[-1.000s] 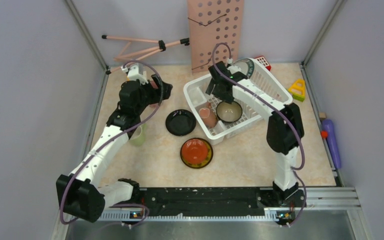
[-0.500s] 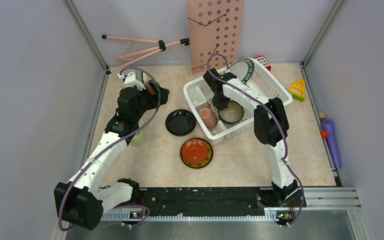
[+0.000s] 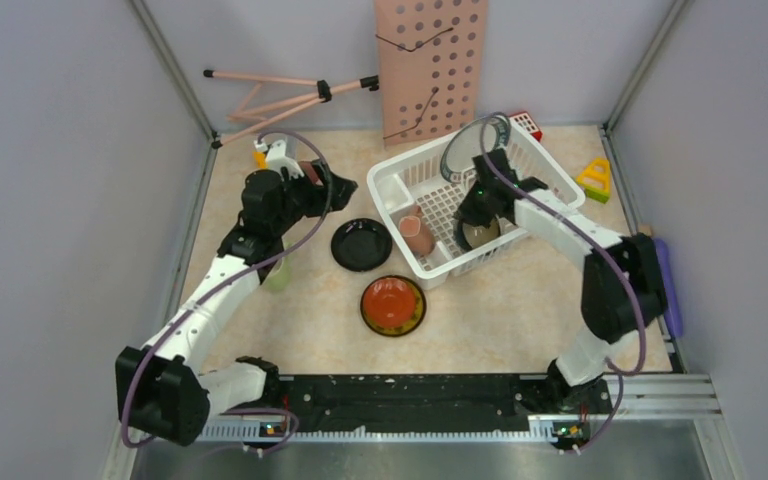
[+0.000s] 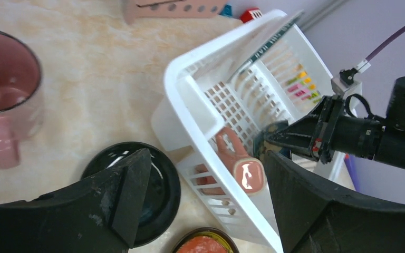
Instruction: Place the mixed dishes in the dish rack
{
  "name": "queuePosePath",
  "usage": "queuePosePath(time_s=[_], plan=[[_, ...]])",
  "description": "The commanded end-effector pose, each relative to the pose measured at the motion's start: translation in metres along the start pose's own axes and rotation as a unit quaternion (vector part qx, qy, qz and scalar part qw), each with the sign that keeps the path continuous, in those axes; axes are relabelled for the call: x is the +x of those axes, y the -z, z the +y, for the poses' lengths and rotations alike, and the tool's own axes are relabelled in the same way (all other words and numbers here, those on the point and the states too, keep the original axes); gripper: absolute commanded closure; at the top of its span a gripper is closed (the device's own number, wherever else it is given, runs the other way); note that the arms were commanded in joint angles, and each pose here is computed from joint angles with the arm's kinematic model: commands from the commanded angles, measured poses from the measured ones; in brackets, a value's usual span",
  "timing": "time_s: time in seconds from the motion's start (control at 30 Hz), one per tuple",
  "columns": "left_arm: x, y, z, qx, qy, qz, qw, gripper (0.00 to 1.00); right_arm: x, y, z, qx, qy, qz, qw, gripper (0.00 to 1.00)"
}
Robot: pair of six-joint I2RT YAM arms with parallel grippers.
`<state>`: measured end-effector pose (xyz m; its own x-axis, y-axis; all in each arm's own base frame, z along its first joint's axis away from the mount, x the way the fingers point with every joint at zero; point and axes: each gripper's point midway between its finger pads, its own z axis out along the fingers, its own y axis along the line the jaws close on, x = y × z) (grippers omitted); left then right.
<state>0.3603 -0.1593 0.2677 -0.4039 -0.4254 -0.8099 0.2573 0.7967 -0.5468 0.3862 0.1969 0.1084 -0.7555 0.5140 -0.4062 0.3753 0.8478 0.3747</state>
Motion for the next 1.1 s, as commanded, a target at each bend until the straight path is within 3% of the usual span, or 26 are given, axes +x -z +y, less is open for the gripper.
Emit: queuePosePath(time_s=[0.0, 0.17, 0.23, 0.27, 0.43, 0.57, 0.73, 0.83, 1.07], plan=[[-0.010, -0.008, -0.055, 0.120, -0.015, 0.004, 0.993, 0.16, -0.055, 0.090, 0.074, -0.345, -0.010, -0.103, 0.933, 1.00], [0.005, -0.026, -0.078, 0.156, -0.053, 0.036, 0.986, 0.15, -0.064, 0.121, 0.075, -0.496, -0.031, -0.087, 0.864, 1.00], [0.006, -0.032, -0.091, 0.175, -0.065, 0.048, 0.981, 0.15, -0.060, 0.140, 0.082, -0.571, -0.035, -0.063, 0.818, 1.00], [0.008, -0.036, -0.095, 0.178, -0.067, 0.055, 0.980, 0.15, -0.063, 0.159, 0.088, -0.616, -0.032, -0.072, 0.784, 1.00], [0.012, -0.059, -0.110, 0.201, -0.062, 0.080, 0.974, 0.16, -0.065, 0.188, 0.093, -0.732, -0.071, -0.035, 0.677, 1.00], [0.018, -0.070, -0.119, 0.206, -0.097, 0.074, 0.971, 0.14, -0.071, 0.180, 0.095, -0.734, -0.090, -0.027, 0.672, 1.00], [0.035, -0.084, -0.126, 0.201, -0.200, 0.070, 0.956, 0.02, -0.075, 0.188, 0.099, -0.729, -0.090, -0.036, 0.677, 1.00], [0.050, -0.093, -0.132, 0.213, -0.227, 0.098, 0.945, 0.02, -0.077, 0.194, 0.099, -0.732, -0.099, -0.035, 0.673, 1.00], [0.068, -0.107, -0.150, 0.182, -0.355, 0.082, 0.913, 0.01, -0.080, 0.197, 0.095, -0.730, -0.142, -0.022, 0.669, 1.00]])
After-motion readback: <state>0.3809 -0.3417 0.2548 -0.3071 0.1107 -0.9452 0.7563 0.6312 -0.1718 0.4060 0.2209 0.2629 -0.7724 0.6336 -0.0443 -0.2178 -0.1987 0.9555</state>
